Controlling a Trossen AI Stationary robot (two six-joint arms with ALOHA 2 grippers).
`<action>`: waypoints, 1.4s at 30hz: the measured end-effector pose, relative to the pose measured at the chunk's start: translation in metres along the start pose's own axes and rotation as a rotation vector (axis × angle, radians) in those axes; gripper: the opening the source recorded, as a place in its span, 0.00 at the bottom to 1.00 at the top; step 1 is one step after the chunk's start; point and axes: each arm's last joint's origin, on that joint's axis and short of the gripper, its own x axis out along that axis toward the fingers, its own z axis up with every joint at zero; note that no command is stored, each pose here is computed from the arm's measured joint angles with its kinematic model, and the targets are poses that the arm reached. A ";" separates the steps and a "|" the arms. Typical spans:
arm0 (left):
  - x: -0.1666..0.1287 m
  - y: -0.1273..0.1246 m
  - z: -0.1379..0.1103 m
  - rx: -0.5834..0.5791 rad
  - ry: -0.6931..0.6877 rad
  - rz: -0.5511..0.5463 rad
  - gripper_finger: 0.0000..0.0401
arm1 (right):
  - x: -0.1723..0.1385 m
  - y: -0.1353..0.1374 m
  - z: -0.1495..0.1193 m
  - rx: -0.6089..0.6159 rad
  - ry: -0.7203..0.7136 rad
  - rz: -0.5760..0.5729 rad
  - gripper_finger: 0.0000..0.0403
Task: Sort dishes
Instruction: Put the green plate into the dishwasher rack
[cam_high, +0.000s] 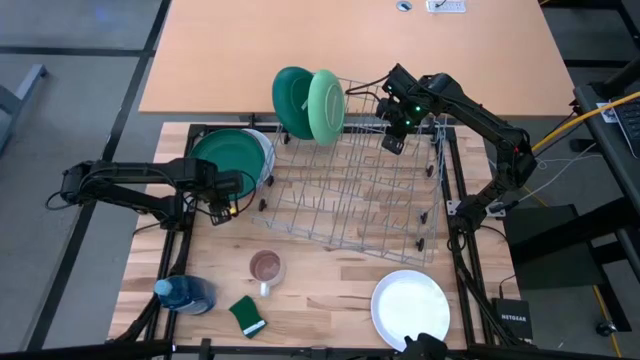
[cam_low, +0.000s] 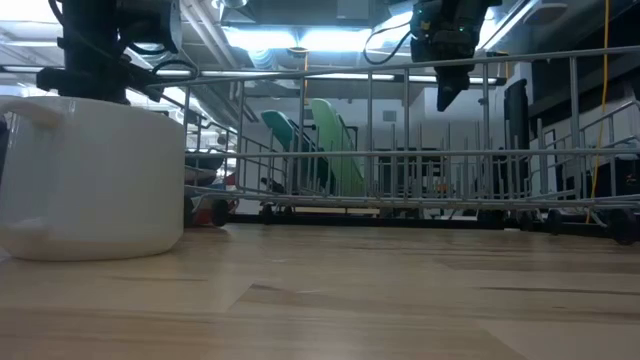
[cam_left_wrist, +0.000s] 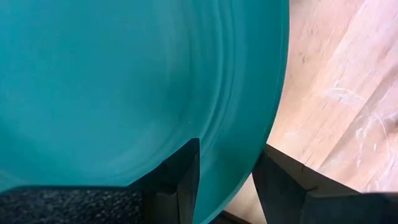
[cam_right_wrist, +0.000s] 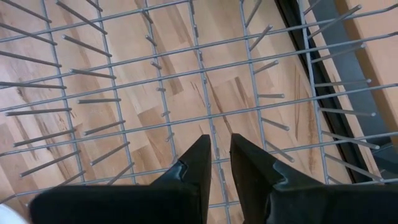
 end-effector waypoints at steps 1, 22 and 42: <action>0.000 0.000 0.000 -0.003 -0.005 -0.001 0.33 | 0.000 0.000 0.000 0.000 0.000 0.000 0.16; -0.004 0.001 0.001 -0.107 -0.021 0.002 0.01 | 0.000 0.000 0.000 0.000 0.001 0.000 0.16; -0.120 0.033 -0.023 -0.449 -0.554 -0.204 0.00 | 0.000 -0.004 -0.001 -0.053 0.047 -0.140 0.16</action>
